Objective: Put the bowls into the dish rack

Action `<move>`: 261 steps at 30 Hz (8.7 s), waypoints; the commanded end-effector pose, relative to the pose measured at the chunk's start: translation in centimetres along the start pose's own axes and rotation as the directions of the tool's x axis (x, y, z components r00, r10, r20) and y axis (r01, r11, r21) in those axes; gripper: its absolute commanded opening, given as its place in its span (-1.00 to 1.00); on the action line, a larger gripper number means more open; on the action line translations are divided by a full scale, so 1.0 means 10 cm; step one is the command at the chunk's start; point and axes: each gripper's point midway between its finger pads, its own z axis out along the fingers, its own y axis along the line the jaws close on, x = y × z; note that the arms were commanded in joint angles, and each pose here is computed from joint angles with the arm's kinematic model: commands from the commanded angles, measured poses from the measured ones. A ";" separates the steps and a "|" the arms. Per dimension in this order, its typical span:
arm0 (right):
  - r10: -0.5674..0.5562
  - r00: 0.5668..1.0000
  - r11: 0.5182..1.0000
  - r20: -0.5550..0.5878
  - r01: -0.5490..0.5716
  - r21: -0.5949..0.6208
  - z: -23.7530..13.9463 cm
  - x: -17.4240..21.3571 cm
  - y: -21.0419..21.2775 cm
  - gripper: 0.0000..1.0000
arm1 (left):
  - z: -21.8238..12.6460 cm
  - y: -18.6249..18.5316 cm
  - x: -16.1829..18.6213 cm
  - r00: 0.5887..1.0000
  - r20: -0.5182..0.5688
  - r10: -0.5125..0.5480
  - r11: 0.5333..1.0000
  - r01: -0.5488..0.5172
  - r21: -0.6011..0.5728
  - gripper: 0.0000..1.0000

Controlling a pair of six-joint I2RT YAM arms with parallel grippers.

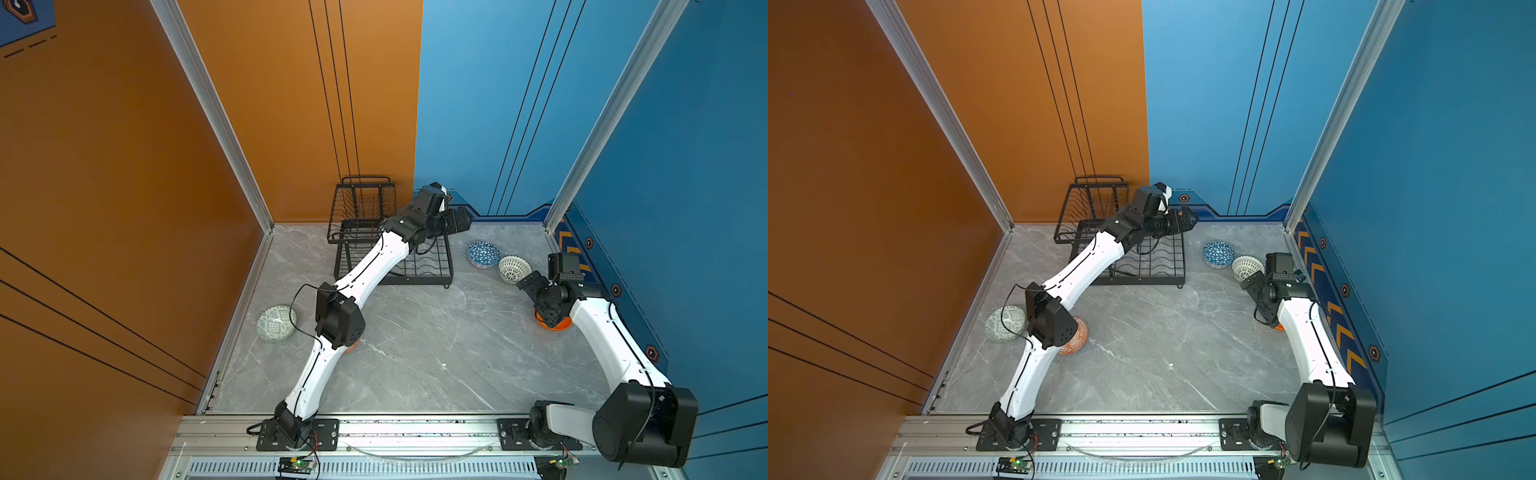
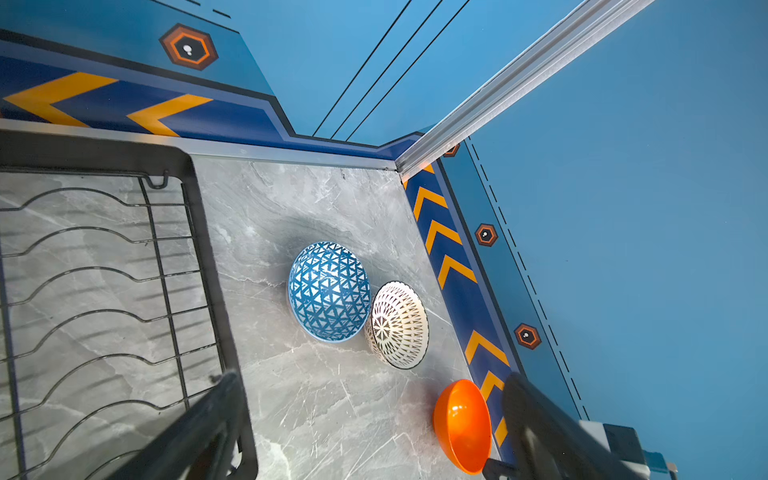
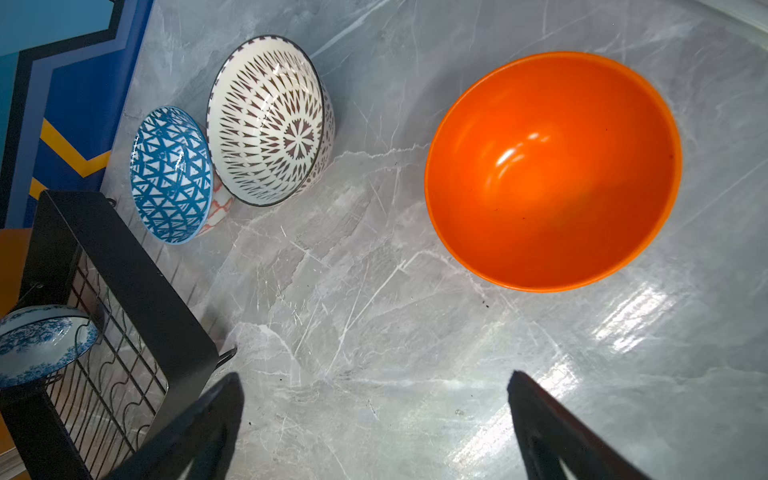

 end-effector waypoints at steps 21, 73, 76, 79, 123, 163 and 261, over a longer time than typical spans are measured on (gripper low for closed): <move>-0.140 0.941 0.928 -0.308 0.233 0.289 0.65 -0.22 -0.55 0.74 | 0.19 -0.27 0.74 0.976 -0.188 0.108 0.993 -0.096 0.072 0.96; -0.407 0.814 0.870 -0.414 0.484 0.095 0.65 0.88 0.72 -1.00 | -0.79 0.35 1.12 0.940 -0.279 0.198 0.940 -0.262 -0.218 0.96; -0.440 0.789 0.853 -0.429 0.516 0.075 0.71 1.09 0.90 -1.00 | -0.90 0.49 1.20 0.936 -0.304 0.177 0.939 -0.253 -0.232 0.96; -0.442 0.781 0.853 -0.441 0.519 0.065 0.77 1.23 1.02 -1.00 | -1.03 0.56 1.24 0.933 -0.313 0.180 0.935 -0.261 -0.242 0.96; -0.466 0.733 0.856 -0.496 0.515 -0.044 0.99 1.57 1.61 -0.37 | -1.16 0.79 1.40 0.929 -0.353 0.113 0.939 -0.217 -0.268 0.96; -0.310 0.883 0.950 -0.352 0.306 -0.068 0.18 0.36 1.03 0.99 | 0.09 1.04 2.03 0.915 -0.386 -0.115 0.911 -0.058 -0.409 0.50; -0.059 0.870 0.817 -0.489 -0.239 -0.524 -0.46 0.22 3.47 0.06 | -0.94 0.07 -0.54 0.631 0.424 0.650 0.684 -0.242 -0.688 -1.00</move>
